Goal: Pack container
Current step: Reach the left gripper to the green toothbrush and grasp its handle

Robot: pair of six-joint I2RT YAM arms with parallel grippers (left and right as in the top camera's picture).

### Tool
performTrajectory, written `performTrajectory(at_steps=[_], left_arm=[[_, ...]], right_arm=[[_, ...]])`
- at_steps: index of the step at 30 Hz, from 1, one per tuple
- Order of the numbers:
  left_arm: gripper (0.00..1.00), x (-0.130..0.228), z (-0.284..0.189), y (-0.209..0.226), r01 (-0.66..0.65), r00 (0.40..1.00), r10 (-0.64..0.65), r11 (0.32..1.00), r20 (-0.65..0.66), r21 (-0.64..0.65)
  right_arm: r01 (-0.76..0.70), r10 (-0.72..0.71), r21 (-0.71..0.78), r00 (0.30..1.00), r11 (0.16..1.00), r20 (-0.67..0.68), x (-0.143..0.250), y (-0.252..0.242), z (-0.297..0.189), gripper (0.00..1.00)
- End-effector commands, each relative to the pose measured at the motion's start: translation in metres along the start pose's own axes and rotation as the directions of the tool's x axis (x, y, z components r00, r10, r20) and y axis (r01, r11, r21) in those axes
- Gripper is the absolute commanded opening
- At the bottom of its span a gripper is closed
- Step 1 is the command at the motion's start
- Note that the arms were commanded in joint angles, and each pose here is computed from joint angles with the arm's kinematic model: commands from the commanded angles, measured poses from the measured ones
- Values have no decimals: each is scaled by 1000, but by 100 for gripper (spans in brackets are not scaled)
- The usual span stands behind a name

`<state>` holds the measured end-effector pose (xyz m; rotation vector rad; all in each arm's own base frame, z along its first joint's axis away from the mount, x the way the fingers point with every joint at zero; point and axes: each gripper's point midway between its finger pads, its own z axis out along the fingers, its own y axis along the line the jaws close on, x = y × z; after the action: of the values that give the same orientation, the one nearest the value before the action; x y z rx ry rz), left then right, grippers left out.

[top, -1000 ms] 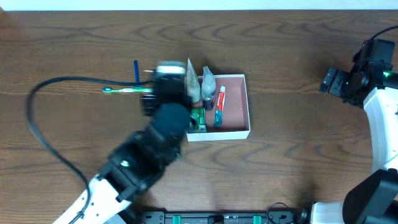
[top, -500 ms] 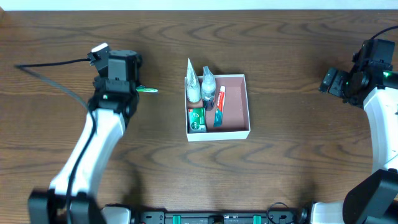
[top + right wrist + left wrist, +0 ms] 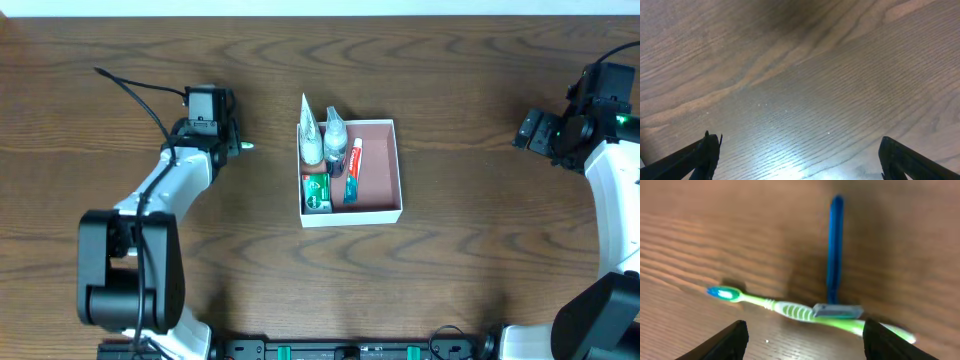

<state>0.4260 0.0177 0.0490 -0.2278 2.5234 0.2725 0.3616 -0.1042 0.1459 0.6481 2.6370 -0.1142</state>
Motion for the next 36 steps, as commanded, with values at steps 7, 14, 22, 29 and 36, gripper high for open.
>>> performTrajectory(at_steps=[7,14,22,29,36], left_arm=[[74,11,11,1,-8,999,8,1000,-42,2],[61,25,9,7,299,949,-303,952,-86,-59],[69,32,9,11,665,737,-674,738,-58,-118],[70,36,16,9,841,526,-850,524,-26,-138],[69,33,35,4,882,460,-888,457,-8,-113]], right_arm=[[-14,15,7,1000,1000,-8,1,-2,3,99],[-14,14,7,1000,1000,-8,1,-2,3,99],[-14,15,7,1000,1000,-8,1,-2,3,99],[-14,15,7,1000,1000,-8,1,-2,3,99],[-14,14,7,1000,1000,-8,1,-2,3,99]])
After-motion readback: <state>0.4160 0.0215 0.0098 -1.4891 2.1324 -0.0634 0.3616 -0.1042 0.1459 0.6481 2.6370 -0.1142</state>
